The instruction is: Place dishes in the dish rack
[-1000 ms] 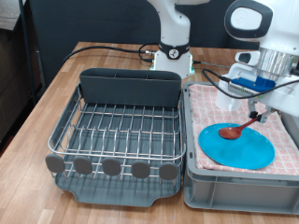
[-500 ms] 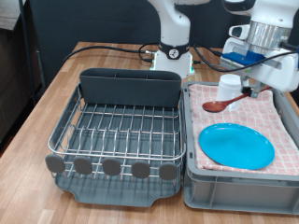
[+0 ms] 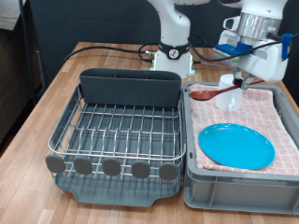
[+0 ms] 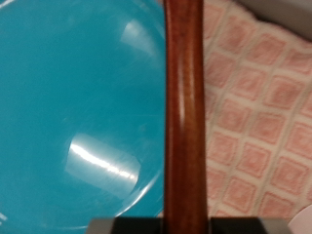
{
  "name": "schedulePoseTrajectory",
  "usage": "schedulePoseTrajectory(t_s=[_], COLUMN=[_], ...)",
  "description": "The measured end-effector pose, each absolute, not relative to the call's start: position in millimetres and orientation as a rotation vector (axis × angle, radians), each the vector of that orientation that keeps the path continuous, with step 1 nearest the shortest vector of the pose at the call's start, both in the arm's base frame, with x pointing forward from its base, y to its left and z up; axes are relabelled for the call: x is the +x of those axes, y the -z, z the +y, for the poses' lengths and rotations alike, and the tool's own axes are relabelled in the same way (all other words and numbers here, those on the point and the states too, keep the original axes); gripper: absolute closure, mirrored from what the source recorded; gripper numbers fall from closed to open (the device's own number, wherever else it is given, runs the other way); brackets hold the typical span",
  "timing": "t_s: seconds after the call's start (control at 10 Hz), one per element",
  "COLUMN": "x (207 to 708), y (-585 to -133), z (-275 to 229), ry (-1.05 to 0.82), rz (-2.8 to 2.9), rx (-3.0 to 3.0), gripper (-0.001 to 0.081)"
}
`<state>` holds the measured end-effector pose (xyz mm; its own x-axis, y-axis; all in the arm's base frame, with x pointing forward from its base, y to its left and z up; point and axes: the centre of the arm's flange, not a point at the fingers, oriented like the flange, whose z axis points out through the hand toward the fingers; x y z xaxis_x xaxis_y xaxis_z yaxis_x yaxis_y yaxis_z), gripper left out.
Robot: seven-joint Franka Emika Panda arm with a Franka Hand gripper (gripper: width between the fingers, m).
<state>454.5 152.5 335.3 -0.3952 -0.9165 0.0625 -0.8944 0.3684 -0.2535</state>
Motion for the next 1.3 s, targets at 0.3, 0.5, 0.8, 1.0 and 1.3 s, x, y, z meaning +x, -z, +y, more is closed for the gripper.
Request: schedulePoseTrajectory(t_s=[0.3, 0.5, 0.8, 1.0, 1.3], x=[429, 414, 390, 388, 371], y=[-341, -346, -355, -352, -349], z=[125, 105, 82, 79, 53], ry=[0.397, 0.379, 0.375, 0.369, 0.324], rz=[2.652, 2.721, 2.748, 2.778, 2.9], rx=[-1.535, -1.455, -1.36, -1.35, -1.26], gripper=[0.0709, 0.0709, 0.0709, 0.0709, 0.0709])
